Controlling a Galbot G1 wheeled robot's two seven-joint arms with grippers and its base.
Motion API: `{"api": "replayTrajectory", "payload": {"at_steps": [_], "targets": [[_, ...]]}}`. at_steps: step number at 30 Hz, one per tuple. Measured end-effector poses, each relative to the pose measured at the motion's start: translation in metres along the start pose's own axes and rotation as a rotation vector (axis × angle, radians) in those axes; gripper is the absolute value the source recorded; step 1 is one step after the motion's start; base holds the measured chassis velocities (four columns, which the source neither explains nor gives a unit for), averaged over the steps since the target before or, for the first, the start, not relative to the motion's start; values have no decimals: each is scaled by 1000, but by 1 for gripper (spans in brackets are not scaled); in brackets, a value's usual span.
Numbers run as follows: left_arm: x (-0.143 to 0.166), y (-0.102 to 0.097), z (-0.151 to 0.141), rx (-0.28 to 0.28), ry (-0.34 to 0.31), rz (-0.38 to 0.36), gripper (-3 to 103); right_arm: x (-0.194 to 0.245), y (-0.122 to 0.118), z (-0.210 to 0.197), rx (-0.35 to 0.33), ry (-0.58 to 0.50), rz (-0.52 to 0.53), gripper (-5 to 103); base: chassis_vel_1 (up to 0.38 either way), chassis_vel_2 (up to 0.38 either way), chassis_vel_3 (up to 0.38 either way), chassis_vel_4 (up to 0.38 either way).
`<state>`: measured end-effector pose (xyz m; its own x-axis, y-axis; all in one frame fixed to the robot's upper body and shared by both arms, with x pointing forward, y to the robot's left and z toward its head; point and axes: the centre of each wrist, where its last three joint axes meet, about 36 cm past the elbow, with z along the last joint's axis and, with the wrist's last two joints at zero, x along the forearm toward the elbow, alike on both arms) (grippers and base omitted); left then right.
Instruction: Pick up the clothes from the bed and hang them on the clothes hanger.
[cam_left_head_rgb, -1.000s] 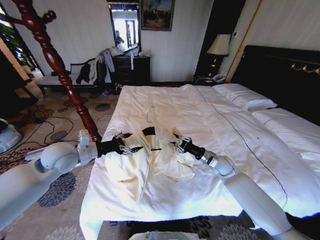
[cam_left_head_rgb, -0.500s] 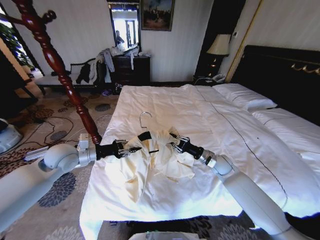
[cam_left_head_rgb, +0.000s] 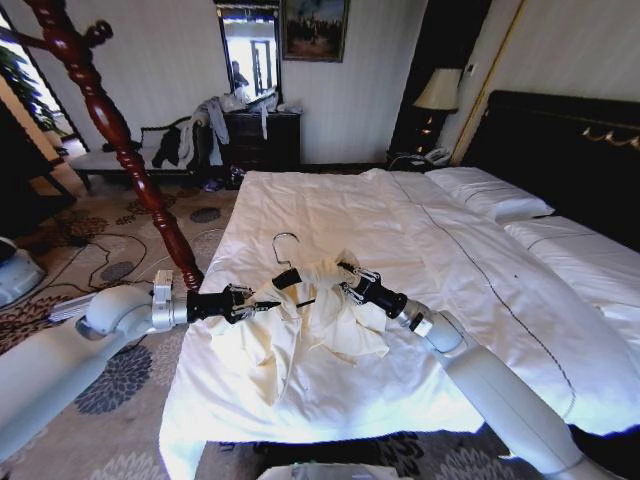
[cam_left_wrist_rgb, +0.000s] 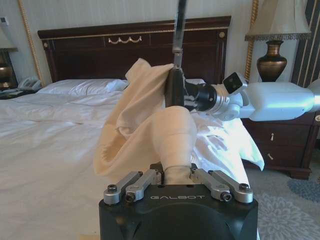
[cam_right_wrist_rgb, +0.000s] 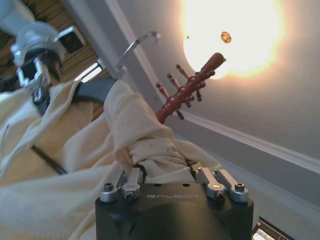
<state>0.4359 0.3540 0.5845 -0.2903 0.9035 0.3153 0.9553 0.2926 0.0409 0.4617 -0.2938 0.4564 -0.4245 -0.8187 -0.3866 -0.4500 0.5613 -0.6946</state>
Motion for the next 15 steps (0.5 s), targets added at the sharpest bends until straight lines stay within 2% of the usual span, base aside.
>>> {"api": "replayTrajectory", "payload": {"at_steps": [1, 4, 6, 8, 9, 10, 11, 13, 14, 15], "targets": [[0, 0, 0, -2, 0, -4, 18, 0, 1, -1, -13, -5, 7, 42, 0, 0, 0, 0], [1, 1, -2, -6, -5, -20, 18, 0, 2, -3, -44, -17, 14, 47, 0, 0, 0, 0], [3, 4, -3, -5, -11, -70, 18, 0, 4, -7, -105, -41, -1, 58, 0, 0, 0, 0], [4, 5, -5, -7, -23, -87, 18, 1, 8, -11, -174, -56, -4, 69, 0, 0, 0, 0], [4, 5, -5, -7, -23, -87, 18, 1, 8, -11, -174, -56, -4, 69, 0, 0, 0, 0], [4, 5, -6, -9, -29, -95, 18, 1, 11, -16, -241, -71, 0, 74, 0, 0, 0, 0], [5, 6, -7, -9, -32, -102, 18, 0, 12, -20, -290, -87, -1, 74, 0, 0, 0, 0], [6, 7, -7, -10, -35, -111, 18, -4, 13, -30, -369, -119, -7, 85, 0, 0, 0, 0], [6, 7, -7, -10, -35, -111, 18, -4, 13, -30, -369, -119, -7, 85, 0, 0, 0, 0], [7, 8, -6, -10, -36, -117, 18, -8, 12, -38, -427, -148, 2, 90, 0, 0, 0, 0]]}}
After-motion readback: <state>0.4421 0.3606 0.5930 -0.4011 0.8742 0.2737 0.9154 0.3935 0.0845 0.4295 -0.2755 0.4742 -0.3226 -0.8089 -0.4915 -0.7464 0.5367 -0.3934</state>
